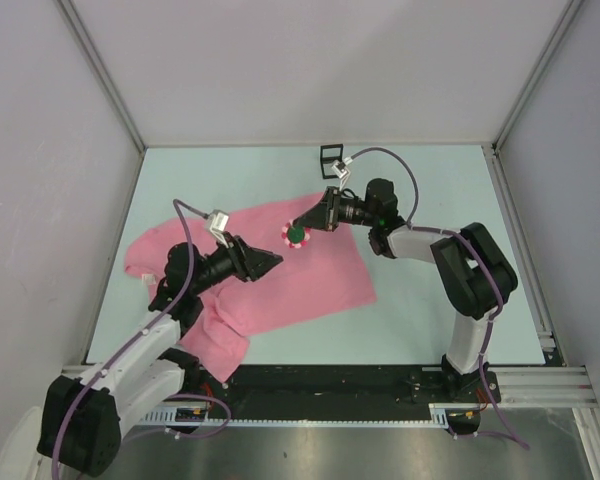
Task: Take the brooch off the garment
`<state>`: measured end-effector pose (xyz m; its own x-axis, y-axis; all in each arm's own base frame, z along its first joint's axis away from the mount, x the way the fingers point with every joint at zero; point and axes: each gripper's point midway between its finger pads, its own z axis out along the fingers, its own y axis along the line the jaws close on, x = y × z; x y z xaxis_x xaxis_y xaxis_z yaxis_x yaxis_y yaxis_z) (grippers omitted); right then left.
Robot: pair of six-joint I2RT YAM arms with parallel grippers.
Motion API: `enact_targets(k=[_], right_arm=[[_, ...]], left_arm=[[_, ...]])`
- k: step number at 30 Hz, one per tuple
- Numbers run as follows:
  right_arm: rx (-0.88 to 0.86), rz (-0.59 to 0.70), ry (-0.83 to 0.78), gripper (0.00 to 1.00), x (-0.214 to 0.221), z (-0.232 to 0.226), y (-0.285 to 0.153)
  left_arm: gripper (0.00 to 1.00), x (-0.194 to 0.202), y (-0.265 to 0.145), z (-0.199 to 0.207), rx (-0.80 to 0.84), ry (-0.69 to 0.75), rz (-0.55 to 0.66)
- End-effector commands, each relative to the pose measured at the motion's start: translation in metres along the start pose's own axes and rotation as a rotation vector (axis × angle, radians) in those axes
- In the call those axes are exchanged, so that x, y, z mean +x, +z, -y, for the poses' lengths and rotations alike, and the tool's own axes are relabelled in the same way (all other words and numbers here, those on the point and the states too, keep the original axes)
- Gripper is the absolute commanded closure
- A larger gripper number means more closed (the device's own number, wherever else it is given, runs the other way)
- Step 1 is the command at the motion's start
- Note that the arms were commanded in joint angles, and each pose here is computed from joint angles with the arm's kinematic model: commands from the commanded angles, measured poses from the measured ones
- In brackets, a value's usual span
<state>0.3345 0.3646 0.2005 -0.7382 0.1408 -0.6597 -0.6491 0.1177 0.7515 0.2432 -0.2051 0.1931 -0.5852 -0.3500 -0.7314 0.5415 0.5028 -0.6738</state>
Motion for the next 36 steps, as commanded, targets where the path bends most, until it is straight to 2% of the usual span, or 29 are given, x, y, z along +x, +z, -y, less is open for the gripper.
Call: enact_targets(k=[1,9,21,28,33,36], right_arm=[[-0.136,0.044,-0.052,1.0,-0.016,-0.037,-0.007],[-0.143,0.042,-0.056,1.0,-0.013,-0.04,-0.004],[-0.189,0.039,-0.064,1.0,-0.011,-0.053,-0.001],[-0.207,0.033,-0.058,1.0,-0.008,-0.057,0.001],[-0.215,0.036,-0.059,1.0,-0.009,-0.059,0.001],[-0.205,0.034,-0.059,1.0,-0.008,-0.057,0.002]], left_arm=[[0.45,-0.012,0.0,0.014,0.062,0.078,0.115],[0.39,-0.013,0.01,0.017,0.091,0.053,0.141],[0.38,-0.023,0.019,0.018,0.113,0.006,0.178],[0.37,-0.028,0.024,0.026,0.179,-0.026,0.198],[0.45,-0.027,0.027,0.029,0.223,-0.076,0.205],[0.55,-0.028,0.027,0.028,0.233,-0.091,0.211]])
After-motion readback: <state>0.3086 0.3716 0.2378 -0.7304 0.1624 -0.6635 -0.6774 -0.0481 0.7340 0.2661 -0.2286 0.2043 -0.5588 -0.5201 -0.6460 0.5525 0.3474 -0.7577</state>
